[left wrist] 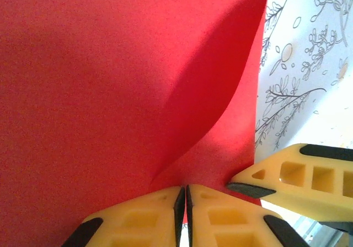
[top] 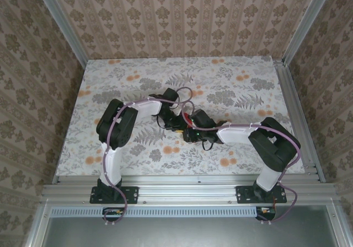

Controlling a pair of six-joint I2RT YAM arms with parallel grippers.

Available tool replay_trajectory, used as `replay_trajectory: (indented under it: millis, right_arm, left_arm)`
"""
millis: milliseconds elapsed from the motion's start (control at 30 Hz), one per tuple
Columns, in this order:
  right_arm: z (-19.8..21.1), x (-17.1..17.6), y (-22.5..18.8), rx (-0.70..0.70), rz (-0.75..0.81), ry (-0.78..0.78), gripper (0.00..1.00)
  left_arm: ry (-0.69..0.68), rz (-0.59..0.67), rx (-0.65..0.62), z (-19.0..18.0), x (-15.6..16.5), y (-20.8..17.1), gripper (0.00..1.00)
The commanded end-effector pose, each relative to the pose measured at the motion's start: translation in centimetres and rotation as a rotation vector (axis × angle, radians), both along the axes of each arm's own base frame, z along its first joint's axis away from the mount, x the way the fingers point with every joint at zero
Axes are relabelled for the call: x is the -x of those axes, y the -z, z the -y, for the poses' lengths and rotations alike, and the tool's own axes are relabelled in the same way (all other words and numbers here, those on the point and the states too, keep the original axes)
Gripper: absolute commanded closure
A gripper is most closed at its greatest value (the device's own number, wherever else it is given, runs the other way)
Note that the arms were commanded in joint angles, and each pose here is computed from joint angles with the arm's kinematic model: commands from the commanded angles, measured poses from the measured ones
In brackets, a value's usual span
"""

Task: Fold a paper plane with a square sheet of paper (pick it up from the middle)
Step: Fourth fold the wing at the center of the table.

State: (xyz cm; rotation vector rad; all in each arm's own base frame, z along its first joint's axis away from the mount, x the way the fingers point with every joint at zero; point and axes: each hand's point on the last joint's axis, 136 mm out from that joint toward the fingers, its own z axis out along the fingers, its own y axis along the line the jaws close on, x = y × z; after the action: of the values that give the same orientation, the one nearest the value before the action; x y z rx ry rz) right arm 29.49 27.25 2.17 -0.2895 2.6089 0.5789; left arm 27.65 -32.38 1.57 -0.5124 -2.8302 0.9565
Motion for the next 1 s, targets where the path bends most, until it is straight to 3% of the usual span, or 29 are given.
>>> replay_trajectory:
  millis: [0, 333, 967]
  right_arm:
    - [2.4, 2.6, 2.5, 0.07, -0.115, 0.003, 0.57]
    - [2.7, 3.5, 2.6, 0.021, -0.138, 0.004, 0.57]
    - [2.9, 6.7, 3.0, -0.069, -0.226, -0.04, 0.59]
  left_arm:
    - [0.064, -0.043, -0.299, -4.6, 2.5, 6.5, 0.85]
    - [0.107, -0.034, -0.431, -6.0, 2.9, 8.7, 0.84]
    - [0.128, -0.041, -0.454, -6.1, 3.1, 9.1, 0.84]
